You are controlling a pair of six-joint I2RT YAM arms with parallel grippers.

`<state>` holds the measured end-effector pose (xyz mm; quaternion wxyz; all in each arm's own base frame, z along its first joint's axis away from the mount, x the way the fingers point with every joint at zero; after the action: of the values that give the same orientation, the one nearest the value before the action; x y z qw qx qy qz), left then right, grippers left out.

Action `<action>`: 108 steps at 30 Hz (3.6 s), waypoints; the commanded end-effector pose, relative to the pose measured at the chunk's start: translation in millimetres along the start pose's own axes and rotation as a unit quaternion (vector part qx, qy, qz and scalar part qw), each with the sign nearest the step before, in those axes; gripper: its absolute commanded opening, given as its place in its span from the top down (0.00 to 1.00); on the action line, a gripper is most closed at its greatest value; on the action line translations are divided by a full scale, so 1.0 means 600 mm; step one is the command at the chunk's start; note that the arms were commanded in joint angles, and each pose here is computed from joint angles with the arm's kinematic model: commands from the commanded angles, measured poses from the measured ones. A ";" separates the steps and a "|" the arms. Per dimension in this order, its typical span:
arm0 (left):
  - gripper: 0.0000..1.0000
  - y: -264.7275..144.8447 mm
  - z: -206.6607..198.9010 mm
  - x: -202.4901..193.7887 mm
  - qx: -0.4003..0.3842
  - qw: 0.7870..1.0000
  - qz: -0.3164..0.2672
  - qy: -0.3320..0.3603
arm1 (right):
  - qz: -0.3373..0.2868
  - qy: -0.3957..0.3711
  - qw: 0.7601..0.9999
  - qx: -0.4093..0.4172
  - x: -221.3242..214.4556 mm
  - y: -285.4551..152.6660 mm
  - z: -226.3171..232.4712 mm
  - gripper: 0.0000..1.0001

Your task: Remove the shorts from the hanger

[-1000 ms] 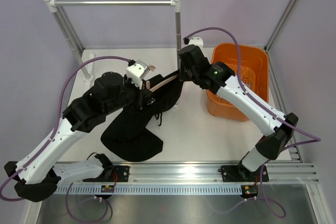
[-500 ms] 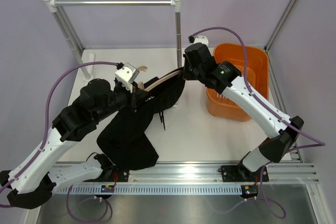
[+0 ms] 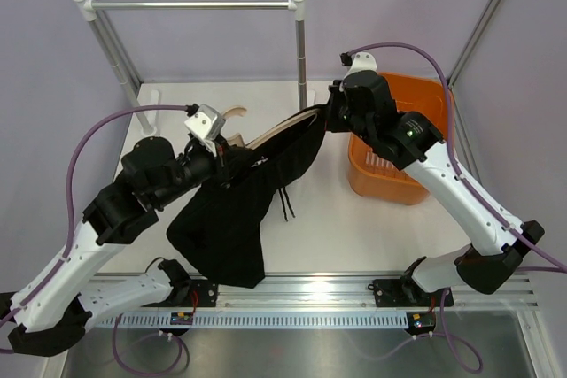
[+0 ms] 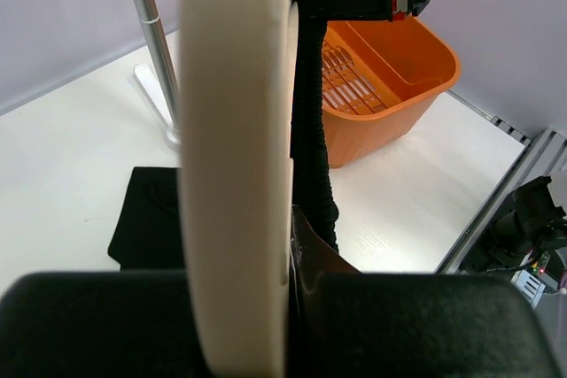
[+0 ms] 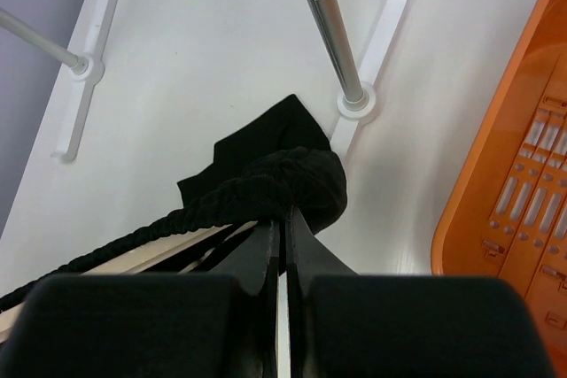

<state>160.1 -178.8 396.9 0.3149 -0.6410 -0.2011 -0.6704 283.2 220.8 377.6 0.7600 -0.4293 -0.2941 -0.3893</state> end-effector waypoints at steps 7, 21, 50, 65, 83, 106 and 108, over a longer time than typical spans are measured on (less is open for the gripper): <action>1.00 -0.104 0.013 0.124 0.020 0.976 -0.218 0.010 | -0.005 -0.001 1.000 -0.003 0.003 -0.015 -0.030 1.00; 1.00 -0.116 0.033 0.142 0.070 0.954 -0.291 -0.010 | 0.037 0.025 0.993 0.112 -0.009 -0.028 0.014 1.00; 1.00 -0.089 0.109 0.276 0.227 0.857 -0.461 -0.037 | 0.036 -0.018 0.982 0.183 0.039 -0.122 0.081 1.00; 1.00 -0.064 0.119 0.213 0.262 0.886 -0.383 -0.014 | -0.440 0.060 0.895 -0.025 0.410 -0.316 0.004 1.00; 1.00 -0.005 0.115 0.125 0.266 0.911 -0.314 0.003 | -0.380 0.136 0.884 -0.235 0.402 -0.122 -0.242 1.00; 1.00 0.013 0.110 0.084 0.259 0.929 -0.265 -0.010 | -0.038 0.191 0.954 -0.229 0.076 0.091 -0.363 0.54; 1.00 0.017 0.108 0.075 0.255 0.931 -0.259 -0.023 | -0.044 0.165 0.960 -0.223 0.059 0.076 -0.336 0.47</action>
<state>218.1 -157.0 442.2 0.2908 -0.4727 -0.5061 -0.6602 380.5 19.9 271.1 0.6504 -0.5263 -0.0340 -0.5467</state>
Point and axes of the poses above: each gripper's point midway between its finger pads, its own y axis out along the fingers, its own z axis along the line the jaws close on, x = y × z, the point moved 5 cm from there along -y, back along the fingers, and after that the axes turned 13 degrees about y, right-handed, at the moved point
